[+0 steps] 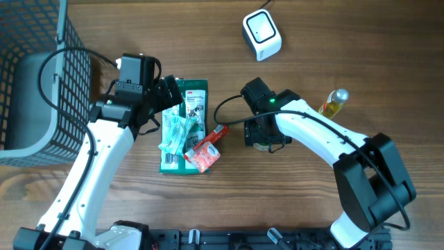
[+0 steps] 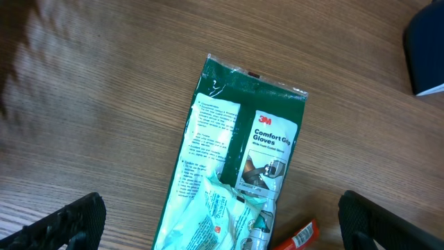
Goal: Scan the item barcode
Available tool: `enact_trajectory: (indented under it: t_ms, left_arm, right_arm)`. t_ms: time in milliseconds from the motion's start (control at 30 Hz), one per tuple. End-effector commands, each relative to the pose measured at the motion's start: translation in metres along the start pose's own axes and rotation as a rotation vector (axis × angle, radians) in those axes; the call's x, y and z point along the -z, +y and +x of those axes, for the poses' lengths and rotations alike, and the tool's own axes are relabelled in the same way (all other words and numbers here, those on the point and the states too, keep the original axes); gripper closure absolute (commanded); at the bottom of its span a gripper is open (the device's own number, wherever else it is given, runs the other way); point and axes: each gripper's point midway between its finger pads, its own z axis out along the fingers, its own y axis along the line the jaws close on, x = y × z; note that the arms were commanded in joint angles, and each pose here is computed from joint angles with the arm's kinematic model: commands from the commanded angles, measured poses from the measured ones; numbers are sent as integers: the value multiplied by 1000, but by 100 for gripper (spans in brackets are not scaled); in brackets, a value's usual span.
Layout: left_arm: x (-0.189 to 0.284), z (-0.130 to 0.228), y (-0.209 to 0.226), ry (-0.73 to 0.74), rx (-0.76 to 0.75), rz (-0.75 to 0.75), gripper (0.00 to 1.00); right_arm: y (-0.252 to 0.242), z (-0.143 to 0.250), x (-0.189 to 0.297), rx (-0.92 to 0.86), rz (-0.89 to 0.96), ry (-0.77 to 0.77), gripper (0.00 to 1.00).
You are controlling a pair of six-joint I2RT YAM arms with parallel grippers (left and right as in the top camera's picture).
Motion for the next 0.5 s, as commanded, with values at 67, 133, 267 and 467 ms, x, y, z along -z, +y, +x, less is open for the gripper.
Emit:
enact_trajectory:
  t_ms: [67,133,267,467]
  left_arm:
    - [0,-2,2,-9,-5,-8,0]
    - [0,-2,2,-9,-5,-8,0]
    - [0,-2,2,-9,-5,-8,0]
    - [0,-2,2,-9,-5,-8,0]
  right_arm:
    - [-3,4,-6,-8,7,15,24]
    - [-3,4,-8,-8,8,16,33]
    - [-2,4,-8,-8,-1,15,55]
    - [27,4,23,-19,-173,61,69]
